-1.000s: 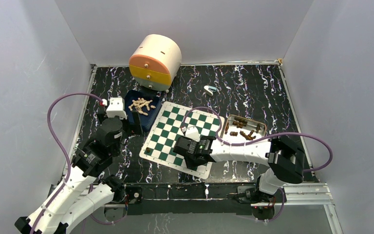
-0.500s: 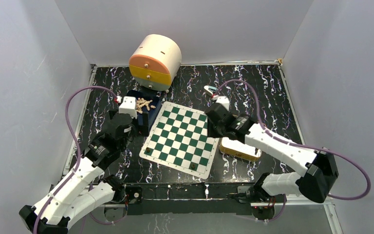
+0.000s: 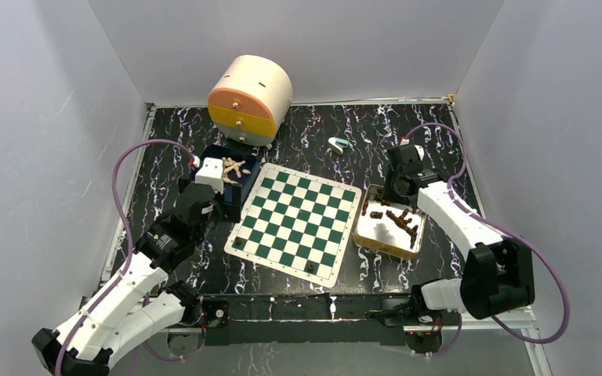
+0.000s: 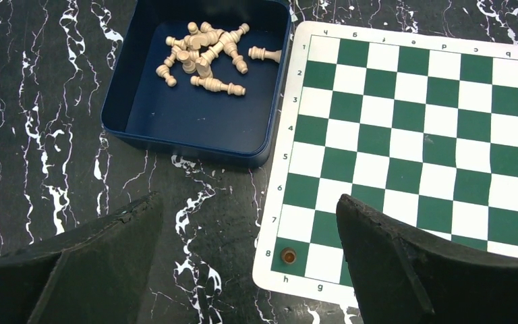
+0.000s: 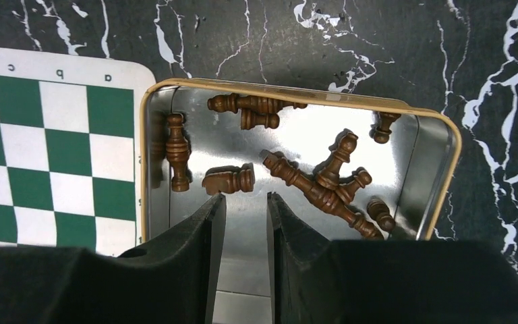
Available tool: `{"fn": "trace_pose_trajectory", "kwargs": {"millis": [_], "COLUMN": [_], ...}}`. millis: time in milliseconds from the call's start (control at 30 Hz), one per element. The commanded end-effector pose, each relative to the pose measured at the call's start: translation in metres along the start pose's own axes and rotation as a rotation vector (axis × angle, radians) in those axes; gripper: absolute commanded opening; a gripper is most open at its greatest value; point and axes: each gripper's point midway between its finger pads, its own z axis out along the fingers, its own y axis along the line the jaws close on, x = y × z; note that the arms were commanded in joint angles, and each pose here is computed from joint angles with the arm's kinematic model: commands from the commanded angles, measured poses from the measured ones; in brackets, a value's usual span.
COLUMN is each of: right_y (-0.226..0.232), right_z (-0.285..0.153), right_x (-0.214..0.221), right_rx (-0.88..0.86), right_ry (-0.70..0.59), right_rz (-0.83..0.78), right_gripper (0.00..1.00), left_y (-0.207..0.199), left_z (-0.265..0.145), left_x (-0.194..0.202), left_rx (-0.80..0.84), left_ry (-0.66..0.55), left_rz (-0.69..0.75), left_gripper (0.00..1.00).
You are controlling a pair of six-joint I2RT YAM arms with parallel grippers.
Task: Set up the chess pieces on the board
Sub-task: Pick up the chess piece from the storage box.
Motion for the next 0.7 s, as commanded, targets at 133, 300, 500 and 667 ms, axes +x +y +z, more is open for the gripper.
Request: {"fn": "trace_pose_trajectory", "kwargs": {"millis": [133,300,500,667], "right_y": [0.012,0.01,-0.005,0.017], "right_z": [0.028,0.035,0.041,0.029], "right_x": [0.002,0.012,0.02,0.015], "right_rx": [-0.071,-0.083,-0.032,-0.221], "right_ry": [0.042,0.064,0.093,0.027], "right_rz": [-0.046,-0.093,-0.214,-0.402], "right_gripper": [0.39,0.4,0.44,0.5], "left_y": [0.005,0.001,0.001,0.001], "left_z": [-0.007,-0.006,-0.006,-0.006], "left_x": [-0.005,-0.005,-0.006,-0.005], "left_rx": [-0.001,0.018,0.017,0.02], "left_ry": [-0.052,-0.05,-0.05,-0.05], "left_rz": [-0.008,-0.003,-0.005,-0.006], "left_gripper": [0.95,0.95,0.95,0.95]}}
